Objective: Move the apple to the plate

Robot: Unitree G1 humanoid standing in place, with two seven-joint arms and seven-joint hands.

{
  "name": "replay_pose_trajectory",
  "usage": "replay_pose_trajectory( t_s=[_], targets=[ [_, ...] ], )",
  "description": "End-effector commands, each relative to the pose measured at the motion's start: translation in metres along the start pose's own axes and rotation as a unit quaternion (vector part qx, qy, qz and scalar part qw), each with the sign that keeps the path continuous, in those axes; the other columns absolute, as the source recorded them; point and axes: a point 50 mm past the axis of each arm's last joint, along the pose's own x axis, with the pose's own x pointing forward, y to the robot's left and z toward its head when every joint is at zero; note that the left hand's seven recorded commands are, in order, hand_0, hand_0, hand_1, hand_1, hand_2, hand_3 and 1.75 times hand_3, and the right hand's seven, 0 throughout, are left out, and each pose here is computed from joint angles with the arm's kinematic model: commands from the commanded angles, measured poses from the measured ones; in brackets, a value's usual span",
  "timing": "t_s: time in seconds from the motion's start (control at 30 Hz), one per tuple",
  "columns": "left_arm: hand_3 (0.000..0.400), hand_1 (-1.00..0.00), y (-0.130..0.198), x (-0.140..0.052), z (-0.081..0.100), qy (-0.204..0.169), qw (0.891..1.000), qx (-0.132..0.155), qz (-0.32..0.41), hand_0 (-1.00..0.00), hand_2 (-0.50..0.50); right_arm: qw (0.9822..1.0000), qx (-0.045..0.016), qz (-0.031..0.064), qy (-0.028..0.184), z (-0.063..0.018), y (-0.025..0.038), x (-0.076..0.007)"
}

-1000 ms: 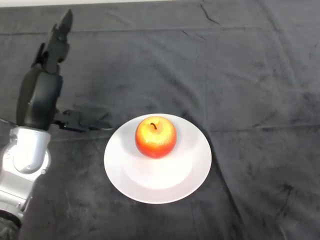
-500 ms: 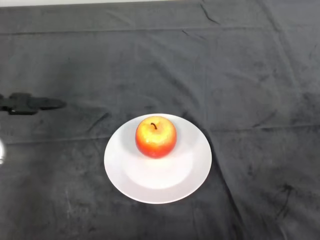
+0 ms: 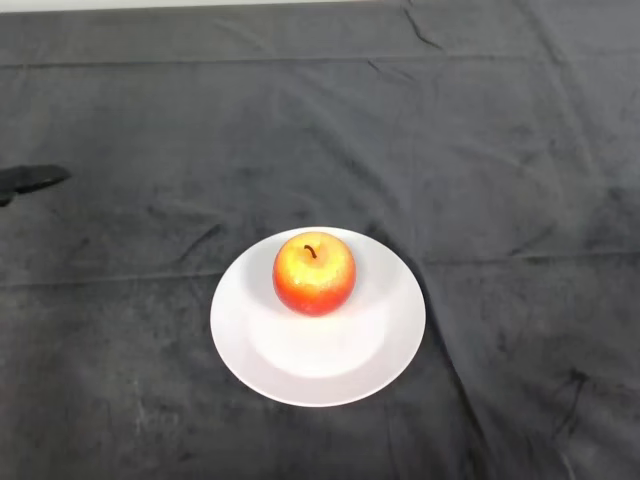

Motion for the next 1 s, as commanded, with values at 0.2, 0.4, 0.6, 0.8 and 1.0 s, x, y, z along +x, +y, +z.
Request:
replay_pose_trajectory(
  t_s=[0.2,0.4,0.6,0.8,1.0],
  targets=[
    [0.0,0.0,0.034,0.01,0.007,-0.027,0.999,0.022,0.04,0.0,0.0,0.9994,0.0036,0.0219,-0.025,0.0134,0.0132,0.0036],
    [0.0,0.0,0.045,0.008,-0.003,-0.019,0.998,0.024,0.062,0.0,0.0,0.9994,0.0038,0.0219,-0.025,0.0134,0.0132,0.0037],
    [0.0,0.0,0.055,0.007,-0.017,0.006,0.996,0.023,0.086,0.0,0.0,0.9994,0.0041,0.0219,-0.025,0.0135,0.0133,0.0037],
    [0.0,0.0,0.066,0.006,-0.031,0.037,0.993,0.023,0.111,0.0,0.0,0.9994,0.0047,0.0219,-0.025,0.0135,0.0133,0.0038],
    [0.0,0.0,0.067,0.009,-0.037,0.06,0.989,0.021,0.131,0.0,0.0,0.9994,0.0053,0.022,-0.025,0.0136,0.0133,0.0038]
  ],
)
